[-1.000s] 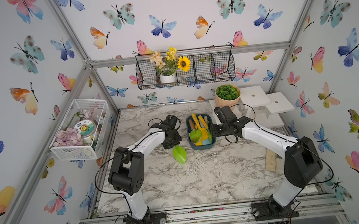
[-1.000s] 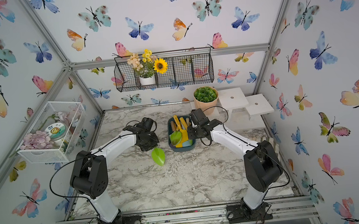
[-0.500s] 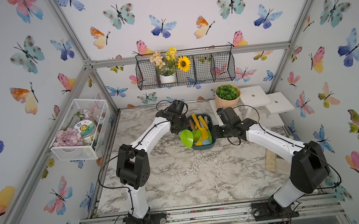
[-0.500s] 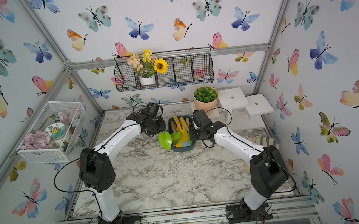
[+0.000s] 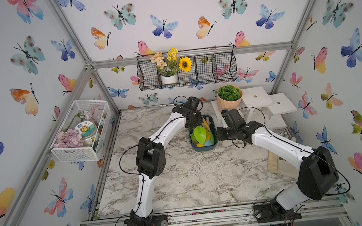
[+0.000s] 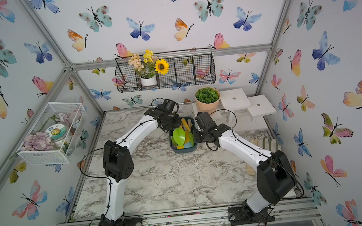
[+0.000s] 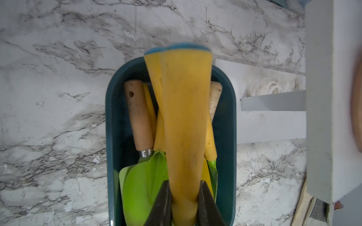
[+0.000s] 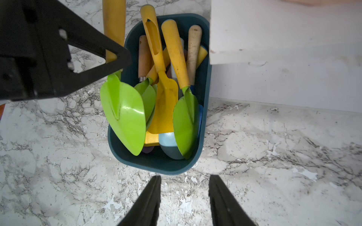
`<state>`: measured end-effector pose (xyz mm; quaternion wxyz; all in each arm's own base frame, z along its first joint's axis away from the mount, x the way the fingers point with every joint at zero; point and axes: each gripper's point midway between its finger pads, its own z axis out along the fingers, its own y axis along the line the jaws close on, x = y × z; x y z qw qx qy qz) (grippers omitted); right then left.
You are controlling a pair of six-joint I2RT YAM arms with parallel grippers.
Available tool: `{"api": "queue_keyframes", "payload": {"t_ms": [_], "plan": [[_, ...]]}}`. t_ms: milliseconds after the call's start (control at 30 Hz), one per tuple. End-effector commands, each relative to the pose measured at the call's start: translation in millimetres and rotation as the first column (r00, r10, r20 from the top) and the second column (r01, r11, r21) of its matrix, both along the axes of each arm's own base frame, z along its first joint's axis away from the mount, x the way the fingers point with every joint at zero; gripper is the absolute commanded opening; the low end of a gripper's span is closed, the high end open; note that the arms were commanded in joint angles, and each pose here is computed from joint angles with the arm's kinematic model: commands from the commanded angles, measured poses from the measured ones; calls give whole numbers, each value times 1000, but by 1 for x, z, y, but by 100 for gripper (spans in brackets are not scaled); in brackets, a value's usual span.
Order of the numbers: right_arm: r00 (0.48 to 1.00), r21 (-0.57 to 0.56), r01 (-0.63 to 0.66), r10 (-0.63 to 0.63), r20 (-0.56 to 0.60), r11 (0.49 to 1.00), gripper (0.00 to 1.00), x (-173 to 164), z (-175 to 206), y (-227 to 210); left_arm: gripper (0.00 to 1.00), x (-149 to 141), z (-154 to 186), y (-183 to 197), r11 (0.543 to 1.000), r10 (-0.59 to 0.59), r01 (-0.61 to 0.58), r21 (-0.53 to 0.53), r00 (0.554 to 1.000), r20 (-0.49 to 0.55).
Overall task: Put the shovel into the storage box
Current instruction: Place the shovel in the storage box.
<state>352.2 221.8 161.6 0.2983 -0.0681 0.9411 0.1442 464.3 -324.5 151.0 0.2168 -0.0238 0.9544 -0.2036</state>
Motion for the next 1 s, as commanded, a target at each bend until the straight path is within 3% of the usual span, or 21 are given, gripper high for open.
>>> {"api": "queue_keyframes", "payload": {"t_ms": [0,600,733,800,967], "plan": [[1000,-29,26,-26,-1,999,45,-7,0,-10,0,-2,-4,-20,997,-65,64,-39,998,-15],[999,-29,38,-39,-8,999,45,-8,-4,-12,6,-4,-37,-34,994,-109,108,-22,993,-50],[999,-25,39,-39,-9,999,45,-7,-5,-11,17,-5,-33,-33,994,-107,106,-22,993,-46],[999,-25,39,-39,-9,999,45,-7,-6,-10,28,-7,-30,-32,994,-105,104,-23,993,-44],[999,-17,37,-37,-9,999,45,-5,-6,-8,37,-10,-17,-29,995,-100,99,-32,995,-31]]}}
